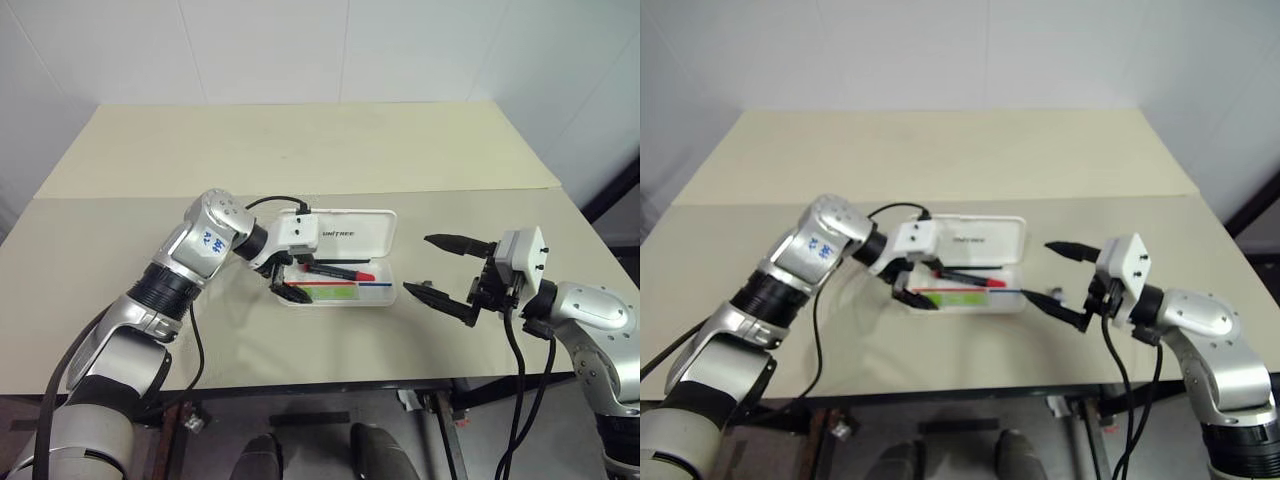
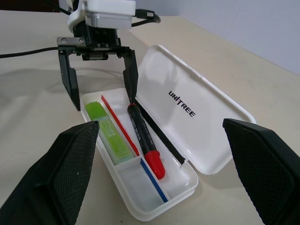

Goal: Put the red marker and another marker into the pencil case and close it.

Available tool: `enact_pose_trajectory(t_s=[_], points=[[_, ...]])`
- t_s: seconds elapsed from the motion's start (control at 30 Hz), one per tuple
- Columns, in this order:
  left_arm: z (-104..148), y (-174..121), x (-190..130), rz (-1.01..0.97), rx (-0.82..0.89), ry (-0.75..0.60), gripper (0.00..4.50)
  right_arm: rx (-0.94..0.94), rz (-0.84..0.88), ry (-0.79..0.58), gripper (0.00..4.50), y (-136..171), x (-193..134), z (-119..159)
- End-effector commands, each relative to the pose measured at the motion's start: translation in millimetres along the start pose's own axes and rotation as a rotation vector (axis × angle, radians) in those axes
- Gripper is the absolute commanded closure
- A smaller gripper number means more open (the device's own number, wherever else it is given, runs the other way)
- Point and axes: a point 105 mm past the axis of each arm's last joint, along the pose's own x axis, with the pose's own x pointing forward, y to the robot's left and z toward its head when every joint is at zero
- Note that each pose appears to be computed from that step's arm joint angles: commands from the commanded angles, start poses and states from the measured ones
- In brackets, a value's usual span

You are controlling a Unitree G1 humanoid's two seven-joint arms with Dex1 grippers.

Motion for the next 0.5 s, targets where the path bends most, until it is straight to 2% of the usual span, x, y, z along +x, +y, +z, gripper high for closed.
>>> enact_pose_trajectory(t_s=[0.03, 0.13, 0.23, 0.37, 0.5], points=[[27.2, 0.5, -19.9, 0.034, 0.055, -0.133, 0.19, -0.029, -0.019, -0.027, 0.00, -4.3, 0.9, 11.6], [33.5, -3.6, -30.4, 0.036, 0.081, -0.213, 0.19, -0.007, -0.051, -0.013, 0.00, -8.9, -1.2, 11.0], [31.3, -17.2, -58.7, 0.017, 0.165, -0.365, 0.19, 0.053, -0.198, 0.104, 0.00, -24.1, -6.2, -2.0], [18.5, -20.0, -75.2, 0.065, 0.163, -0.426, 0.19, 0.179, -0.334, 0.233, 0.00, -29.3, -15.3, -13.4], [6.0, -26.9, -85.7, 0.059, 0.133, -0.470, 0.19, 0.326, -0.419, 0.338, 0.00, -19.3, -19.1, -18.9]])
